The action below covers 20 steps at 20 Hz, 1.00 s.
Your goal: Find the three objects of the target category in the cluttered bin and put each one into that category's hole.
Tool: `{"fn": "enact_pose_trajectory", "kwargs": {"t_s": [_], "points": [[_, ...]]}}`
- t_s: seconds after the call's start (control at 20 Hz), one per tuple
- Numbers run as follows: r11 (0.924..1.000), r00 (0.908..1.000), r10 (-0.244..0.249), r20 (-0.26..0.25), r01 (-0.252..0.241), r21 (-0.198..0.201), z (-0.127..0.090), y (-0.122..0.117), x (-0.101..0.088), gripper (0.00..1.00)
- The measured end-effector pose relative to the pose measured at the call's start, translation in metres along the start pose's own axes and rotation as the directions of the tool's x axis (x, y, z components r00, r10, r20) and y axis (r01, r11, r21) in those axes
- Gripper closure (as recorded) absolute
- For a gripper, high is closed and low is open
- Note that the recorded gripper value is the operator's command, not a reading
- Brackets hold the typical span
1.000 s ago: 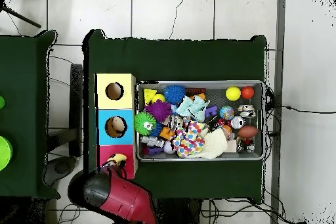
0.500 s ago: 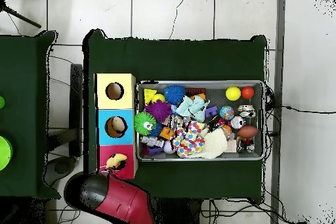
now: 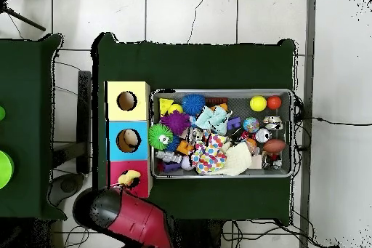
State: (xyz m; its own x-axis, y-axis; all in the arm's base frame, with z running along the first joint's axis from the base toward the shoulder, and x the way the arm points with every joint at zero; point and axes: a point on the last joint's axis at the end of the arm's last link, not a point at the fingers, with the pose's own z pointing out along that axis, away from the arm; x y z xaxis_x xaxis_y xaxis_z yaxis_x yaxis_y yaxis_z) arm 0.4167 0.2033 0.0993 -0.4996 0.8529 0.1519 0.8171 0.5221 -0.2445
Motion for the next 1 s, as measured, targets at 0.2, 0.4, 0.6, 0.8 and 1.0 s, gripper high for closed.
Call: {"fn": "enact_pose_trajectory", "kwargs": {"t_s": [0.2, 0.4, 0.6, 0.8, 1.0], "points": [[0.9996, 0.9995, 0.021, 0.024, -0.021, -0.017, 0.008, 0.007, -0.009, 1.00], [0.9996, 0.9996, 0.025, 0.013, -0.025, -0.014, 0.008, 0.008, -0.010, 1.00], [0.9994, 0.9994, 0.034, -0.008, -0.034, -0.007, 0.007, 0.009, -0.013, 1.00], [0.9991, 0.9986, 0.042, -0.031, -0.042, 0.003, 0.007, 0.012, -0.017, 1.00], [0.9990, 0.9981, 0.044, -0.043, -0.043, 0.012, 0.007, 0.015, -0.018, 1.00]]}}
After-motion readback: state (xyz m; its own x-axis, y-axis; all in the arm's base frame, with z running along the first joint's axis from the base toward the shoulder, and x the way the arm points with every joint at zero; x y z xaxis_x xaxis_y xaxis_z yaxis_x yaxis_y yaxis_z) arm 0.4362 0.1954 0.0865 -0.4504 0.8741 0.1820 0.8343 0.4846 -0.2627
